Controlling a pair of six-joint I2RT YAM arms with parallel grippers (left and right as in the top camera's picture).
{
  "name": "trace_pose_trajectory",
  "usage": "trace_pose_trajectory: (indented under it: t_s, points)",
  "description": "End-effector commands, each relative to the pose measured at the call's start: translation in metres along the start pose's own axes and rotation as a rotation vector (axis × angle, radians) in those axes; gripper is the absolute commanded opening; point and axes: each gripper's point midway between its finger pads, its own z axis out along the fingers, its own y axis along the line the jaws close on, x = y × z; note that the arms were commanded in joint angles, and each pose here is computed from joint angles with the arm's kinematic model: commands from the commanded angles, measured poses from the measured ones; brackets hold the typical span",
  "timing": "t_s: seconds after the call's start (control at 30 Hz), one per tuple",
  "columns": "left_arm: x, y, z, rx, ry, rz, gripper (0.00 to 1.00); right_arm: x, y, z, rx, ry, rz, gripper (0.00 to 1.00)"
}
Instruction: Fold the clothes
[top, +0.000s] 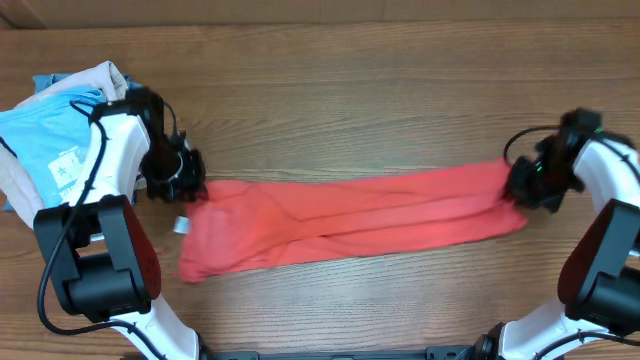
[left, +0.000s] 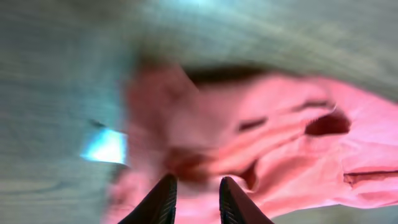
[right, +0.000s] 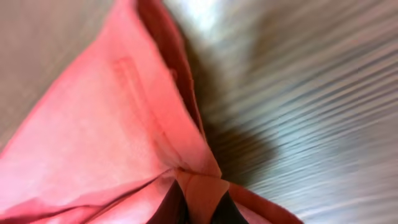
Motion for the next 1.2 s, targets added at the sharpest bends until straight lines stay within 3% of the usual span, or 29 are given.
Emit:
trace_pose_trajectory:
  t_s: [0.0, 0.23, 0.43, 0.77, 0.93, 1.17]
  points:
    - [-0.013, -0.022, -0.027, 0.092, -0.073, 0.03, 0.28, -0.035, -0.028, -0.035, 0.094, -0.114, 0.071, 0.04]
    - [-0.006, -0.032, -0.029, 0.149, -0.042, 0.027, 0.3, -0.043, -0.04, -0.066, 0.1, -0.126, 0.111, 0.04]
    - [-0.004, -0.032, -0.029, 0.149, -0.033, 0.023, 0.29, -0.031, 0.018, -0.076, 0.067, -0.093, -0.093, 0.04]
    - [-0.004, -0.034, -0.028, 0.148, -0.034, 0.027, 0.3, 0.043, 0.133, -0.055, 0.077, 0.012, -0.531, 0.04]
    - [-0.004, -0.034, -0.028, 0.147, -0.033, 0.027, 0.3, 0.081, 0.171, -0.048, 0.078, 0.041, -0.684, 0.04]
    - [-0.002, -0.033, -0.028, 0.143, -0.025, 0.028, 0.3, 0.115, 0.186, -0.035, 0.094, 0.088, -0.785, 0.04]
